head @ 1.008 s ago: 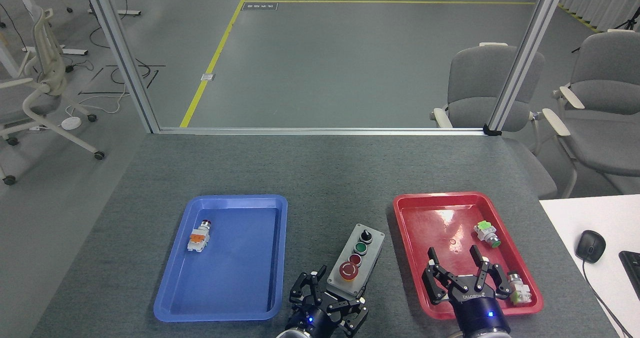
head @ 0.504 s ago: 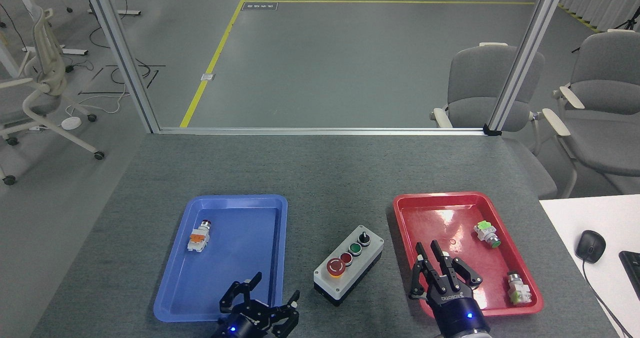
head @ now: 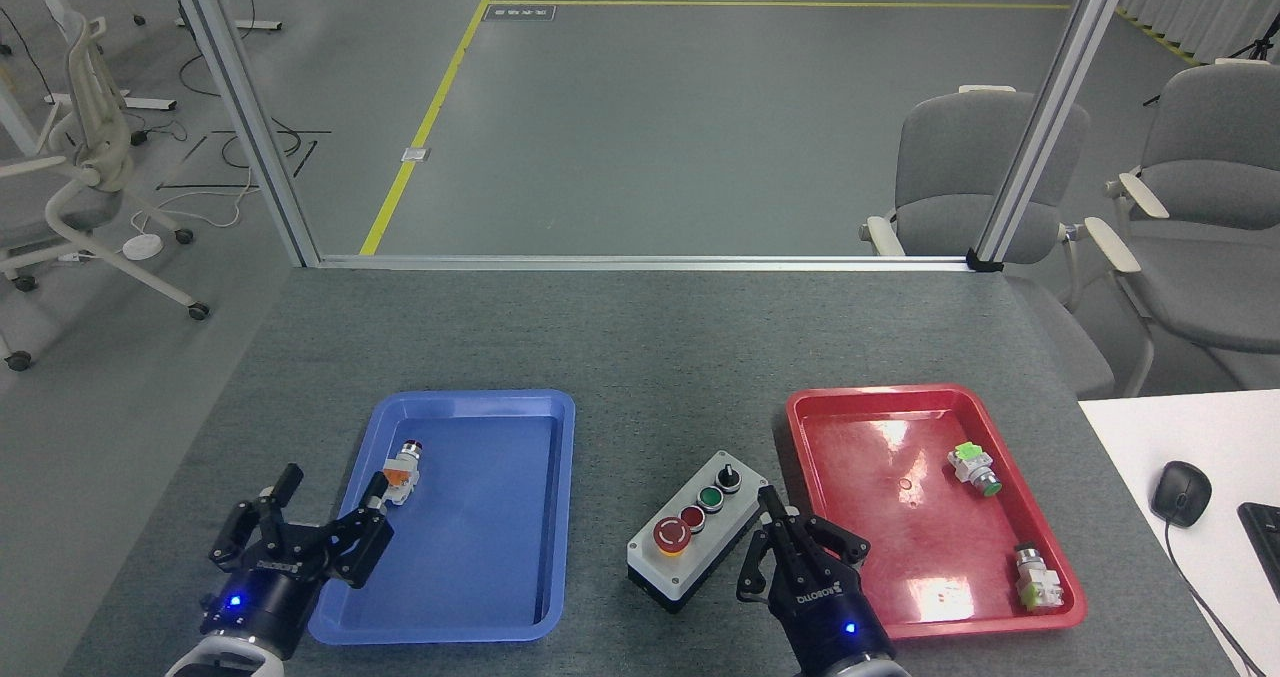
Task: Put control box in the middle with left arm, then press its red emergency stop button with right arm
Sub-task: 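Move the right gripper onto the red button of the control box and press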
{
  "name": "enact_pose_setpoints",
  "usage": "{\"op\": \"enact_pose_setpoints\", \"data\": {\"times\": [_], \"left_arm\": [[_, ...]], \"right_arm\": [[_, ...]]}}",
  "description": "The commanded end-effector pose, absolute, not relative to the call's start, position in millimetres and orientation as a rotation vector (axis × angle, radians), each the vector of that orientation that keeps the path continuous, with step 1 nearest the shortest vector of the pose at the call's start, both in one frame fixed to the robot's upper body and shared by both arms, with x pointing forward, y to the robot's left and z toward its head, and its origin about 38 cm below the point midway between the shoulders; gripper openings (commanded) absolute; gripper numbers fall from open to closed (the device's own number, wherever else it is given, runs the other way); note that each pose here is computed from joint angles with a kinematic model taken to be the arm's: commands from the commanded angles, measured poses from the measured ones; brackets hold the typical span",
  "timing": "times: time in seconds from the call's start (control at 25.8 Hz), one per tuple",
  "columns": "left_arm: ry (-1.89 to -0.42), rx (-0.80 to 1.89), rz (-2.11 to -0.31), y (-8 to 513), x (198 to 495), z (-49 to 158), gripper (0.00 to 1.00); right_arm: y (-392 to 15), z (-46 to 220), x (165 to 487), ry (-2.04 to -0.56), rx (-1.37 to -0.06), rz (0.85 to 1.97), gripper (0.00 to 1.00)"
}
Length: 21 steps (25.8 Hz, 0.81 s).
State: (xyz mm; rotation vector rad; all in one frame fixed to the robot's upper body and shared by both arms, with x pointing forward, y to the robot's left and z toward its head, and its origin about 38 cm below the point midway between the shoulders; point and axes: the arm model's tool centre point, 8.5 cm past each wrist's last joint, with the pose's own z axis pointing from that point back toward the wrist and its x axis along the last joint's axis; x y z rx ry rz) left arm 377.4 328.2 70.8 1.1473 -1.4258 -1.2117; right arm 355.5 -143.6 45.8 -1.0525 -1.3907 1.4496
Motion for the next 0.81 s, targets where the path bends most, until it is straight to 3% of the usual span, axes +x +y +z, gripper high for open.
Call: {"op": "enact_pose_setpoints", "data": {"times": [0.0, 0.35, 0.78], "left_arm": [[-1.442, 1.169, -1.042, 358, 376, 85, 0.99], [-1.375, 1.247, -0.998, 374, 386, 97, 0.98], [-1.303, 1.247, -0.87, 371, 390, 89, 0.99]], "right_arm": [[-119, 51, 362, -1.404, -1.053, 1.475, 0.0], [-75, 31, 365, -1.366, -0.974, 1.61, 0.0], [-62, -5, 363, -1.274, -0.907, 1.688, 0.0]]}}
